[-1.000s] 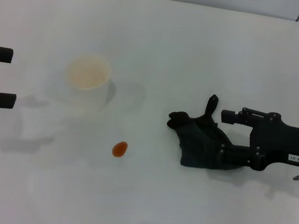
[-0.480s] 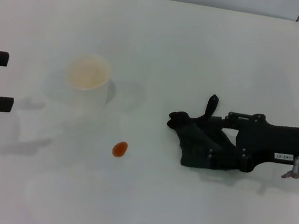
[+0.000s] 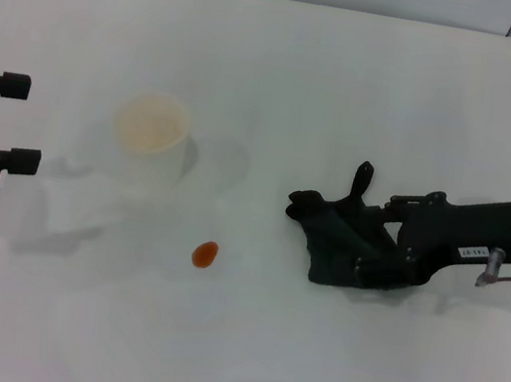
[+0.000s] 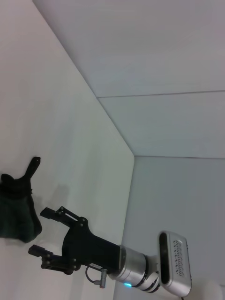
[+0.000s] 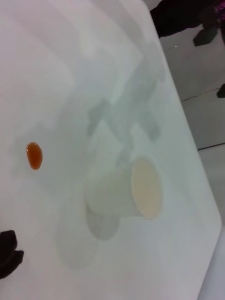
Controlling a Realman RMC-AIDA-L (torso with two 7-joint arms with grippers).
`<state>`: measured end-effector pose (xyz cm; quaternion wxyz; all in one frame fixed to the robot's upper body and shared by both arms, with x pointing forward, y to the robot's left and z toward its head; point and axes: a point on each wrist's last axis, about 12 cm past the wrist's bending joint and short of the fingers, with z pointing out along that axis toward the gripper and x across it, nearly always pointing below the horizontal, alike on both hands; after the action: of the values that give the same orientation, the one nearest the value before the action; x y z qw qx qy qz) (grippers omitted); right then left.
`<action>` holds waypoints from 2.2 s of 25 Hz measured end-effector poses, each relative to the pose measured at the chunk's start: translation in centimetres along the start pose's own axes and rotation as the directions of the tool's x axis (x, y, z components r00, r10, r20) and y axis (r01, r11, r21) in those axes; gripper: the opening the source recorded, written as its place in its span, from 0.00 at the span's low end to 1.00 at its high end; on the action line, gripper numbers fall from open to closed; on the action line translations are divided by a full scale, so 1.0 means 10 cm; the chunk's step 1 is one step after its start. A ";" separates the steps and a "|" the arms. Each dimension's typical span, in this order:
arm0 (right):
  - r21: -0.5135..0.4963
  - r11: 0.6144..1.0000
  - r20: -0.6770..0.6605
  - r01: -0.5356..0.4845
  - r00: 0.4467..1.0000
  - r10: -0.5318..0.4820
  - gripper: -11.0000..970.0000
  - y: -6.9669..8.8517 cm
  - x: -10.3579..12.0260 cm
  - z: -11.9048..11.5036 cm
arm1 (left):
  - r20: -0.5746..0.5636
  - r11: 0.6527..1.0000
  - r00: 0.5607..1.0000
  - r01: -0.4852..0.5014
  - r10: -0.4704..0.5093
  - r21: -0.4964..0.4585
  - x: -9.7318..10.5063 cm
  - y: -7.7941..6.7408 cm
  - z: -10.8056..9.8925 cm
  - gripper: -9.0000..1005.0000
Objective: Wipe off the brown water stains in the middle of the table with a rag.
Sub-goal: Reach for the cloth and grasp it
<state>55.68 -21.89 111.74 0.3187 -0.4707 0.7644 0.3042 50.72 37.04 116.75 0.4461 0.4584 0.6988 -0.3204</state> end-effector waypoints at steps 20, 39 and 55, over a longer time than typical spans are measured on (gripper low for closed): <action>0.064 0.995 -0.147 0.072 0.987 -0.062 0.81 -0.07 -0.21 0.19 | 0.003 1.000 1.000 -0.014 0.014 -0.003 -0.02 0.02 0.05 0.88; 0.088 0.989 -0.181 0.121 0.978 -0.103 0.80 -0.04 -0.19 0.31 | 0.004 1.000 1.000 -0.011 0.011 -0.024 -0.01 0.03 0.05 0.88; 0.090 0.991 -0.194 0.100 0.978 -0.081 0.73 -0.04 -0.11 0.35 | 0.001 0.999 1.000 -0.019 0.019 -0.037 0.00 0.04 0.05 0.88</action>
<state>57.16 -18.83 110.36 0.2809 -0.5154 0.7834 0.2044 51.29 36.79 116.50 0.4581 0.4565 0.6997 -0.3035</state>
